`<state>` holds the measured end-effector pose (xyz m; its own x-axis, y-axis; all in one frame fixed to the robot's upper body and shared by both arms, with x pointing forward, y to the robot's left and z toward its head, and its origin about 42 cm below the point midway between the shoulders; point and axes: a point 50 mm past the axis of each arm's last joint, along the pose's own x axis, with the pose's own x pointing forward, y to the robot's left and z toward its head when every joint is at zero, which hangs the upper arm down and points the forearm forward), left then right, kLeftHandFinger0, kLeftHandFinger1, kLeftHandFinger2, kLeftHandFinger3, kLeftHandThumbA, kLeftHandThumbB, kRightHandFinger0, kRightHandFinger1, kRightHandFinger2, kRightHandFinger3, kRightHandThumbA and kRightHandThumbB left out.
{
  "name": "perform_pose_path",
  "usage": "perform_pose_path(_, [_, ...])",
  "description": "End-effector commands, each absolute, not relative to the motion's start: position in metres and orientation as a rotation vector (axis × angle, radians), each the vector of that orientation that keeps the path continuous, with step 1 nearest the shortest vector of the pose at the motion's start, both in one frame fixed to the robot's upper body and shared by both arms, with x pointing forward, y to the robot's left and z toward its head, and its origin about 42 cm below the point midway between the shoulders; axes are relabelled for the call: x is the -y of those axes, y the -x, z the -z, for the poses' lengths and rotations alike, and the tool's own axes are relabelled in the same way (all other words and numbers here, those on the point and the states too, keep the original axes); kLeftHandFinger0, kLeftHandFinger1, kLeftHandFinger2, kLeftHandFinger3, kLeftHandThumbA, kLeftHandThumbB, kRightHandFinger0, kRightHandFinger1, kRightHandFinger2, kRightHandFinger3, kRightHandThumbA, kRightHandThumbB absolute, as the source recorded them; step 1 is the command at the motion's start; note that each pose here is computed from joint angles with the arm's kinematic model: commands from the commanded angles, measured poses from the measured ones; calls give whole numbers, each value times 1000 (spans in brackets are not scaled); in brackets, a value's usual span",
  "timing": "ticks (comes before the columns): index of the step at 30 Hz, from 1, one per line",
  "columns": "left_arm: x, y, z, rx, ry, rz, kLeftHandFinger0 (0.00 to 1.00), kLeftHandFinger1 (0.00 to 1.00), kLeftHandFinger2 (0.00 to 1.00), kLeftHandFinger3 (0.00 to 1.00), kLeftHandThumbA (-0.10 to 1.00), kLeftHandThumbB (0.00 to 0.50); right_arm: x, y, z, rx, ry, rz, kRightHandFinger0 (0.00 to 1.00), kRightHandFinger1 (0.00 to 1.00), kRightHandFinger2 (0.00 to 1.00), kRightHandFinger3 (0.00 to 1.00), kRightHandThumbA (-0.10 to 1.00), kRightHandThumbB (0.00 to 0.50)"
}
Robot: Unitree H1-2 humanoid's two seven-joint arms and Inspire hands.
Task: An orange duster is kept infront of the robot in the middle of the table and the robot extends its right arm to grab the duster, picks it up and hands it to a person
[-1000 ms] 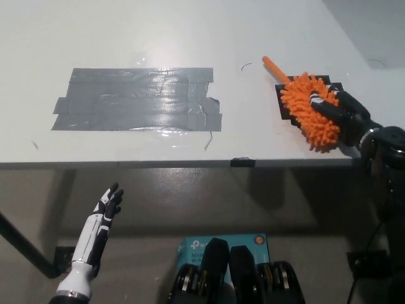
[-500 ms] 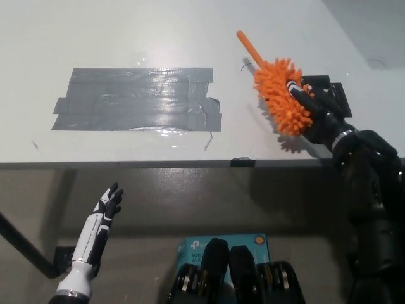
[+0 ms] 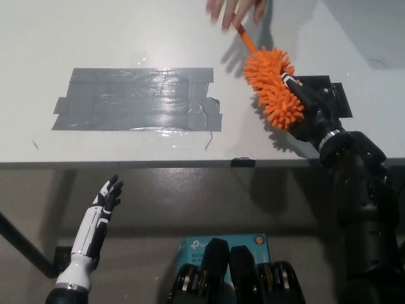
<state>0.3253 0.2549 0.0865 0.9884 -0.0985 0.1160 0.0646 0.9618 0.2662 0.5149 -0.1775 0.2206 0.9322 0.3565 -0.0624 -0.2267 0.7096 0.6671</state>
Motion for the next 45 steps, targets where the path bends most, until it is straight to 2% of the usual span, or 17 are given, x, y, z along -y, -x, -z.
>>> perform_pose_path(1, [-258,-332,-101,195,-274,88,1000,1000,1000,1000,1000,98,168,-528,-262,-127,-748,-373,0,342,734,1000,-100,125])
perform_pose_path(12, [-258,-333,-102,197,-280,88,1000,1000,1000,1000,1000,94,171,-528,-259,-139,-756,-352,0,333,729,997,-100,124])
perform_pose_path(13, [-258,-333,-102,197,-280,88,1000,1000,1000,1000,1000,94,172,-528,-259,-139,-747,-357,53,420,800,1000,-100,233])
perform_pose_path(14, [-258,-332,-102,197,-279,89,1000,1000,1000,1000,1000,94,172,-528,-259,-139,-741,-361,67,454,844,961,-100,224])
perform_pose_path(15, [-258,-332,-103,197,-281,90,1000,1000,1000,1000,1000,94,173,-526,-259,-132,-739,-377,494,876,1000,1000,-70,228])
perform_pose_path(16, [-258,-332,-103,197,-281,91,1000,1000,1000,1000,1000,94,173,-525,-259,-130,-740,-381,494,876,1000,1000,-70,228])
perform_pose_path(17, [-258,-332,-103,198,-282,90,1000,1000,1000,1000,1000,94,173,-523,-259,-118,-748,-416,1000,1000,1000,1000,154,380])
perform_pose_path(18, [-258,-332,-103,199,-284,90,1000,1000,1000,1000,1000,93,173,-519,-258,-99,-749,-472,1000,1000,1000,1000,308,432])
perform_pose_path(19, [-258,-332,-103,200,-284,91,1000,1000,1000,1000,1000,93,174,-517,-258,-91,-740,-499,1000,1000,1000,1000,355,442])
perform_pose_path(21, [-258,-334,-104,202,-280,93,1000,1000,1000,1000,1000,89,176,-513,-259,-66,-730,-541,1000,1000,1000,1000,443,465])
perform_pose_path(25, [-257,-334,-104,206,-275,93,1000,1000,1000,1000,999,83,178,-508,-262,-45,-694,-550,1000,1000,1000,1000,525,487])
perform_pose_path(26, [-256,-335,-105,208,-282,97,1000,1000,1000,1000,1000,97,183,-502,-268,-7,-573,-517,1000,1000,1000,1000,644,484])
perform_pose_path(30, [-257,-338,-107,209,-286,100,1000,1000,1000,1000,1000,89,193,-474,-290,122,-172,-394,1000,1000,1000,1000,785,500])
perform_pose_path(33, [-258,-339,-107,208,-288,99,1000,1000,1000,1000,1000,87,202,-448,-301,210,-44,-355,1000,1000,1000,1000,813,500])
perform_pose_path(34, [-258,-339,-106,207,-286,99,1000,1000,1000,1000,1000,94,208,-434,-302,248,-6,-341,1000,1000,1000,1000,822,466])
perform_pose_path(36, [-259,-338,-105,205,-285,99,1000,1000,1000,1000,1000,92,218,-408,-302,309,70,-315,1000,1000,1000,1000,845,459])
perform_pose_path(45, [-258,-331,-99,185,-289,105,1000,1000,1000,1000,1000,84,249,-337,-257,363,73,-256,1000,1000,1000,1000,833,415])
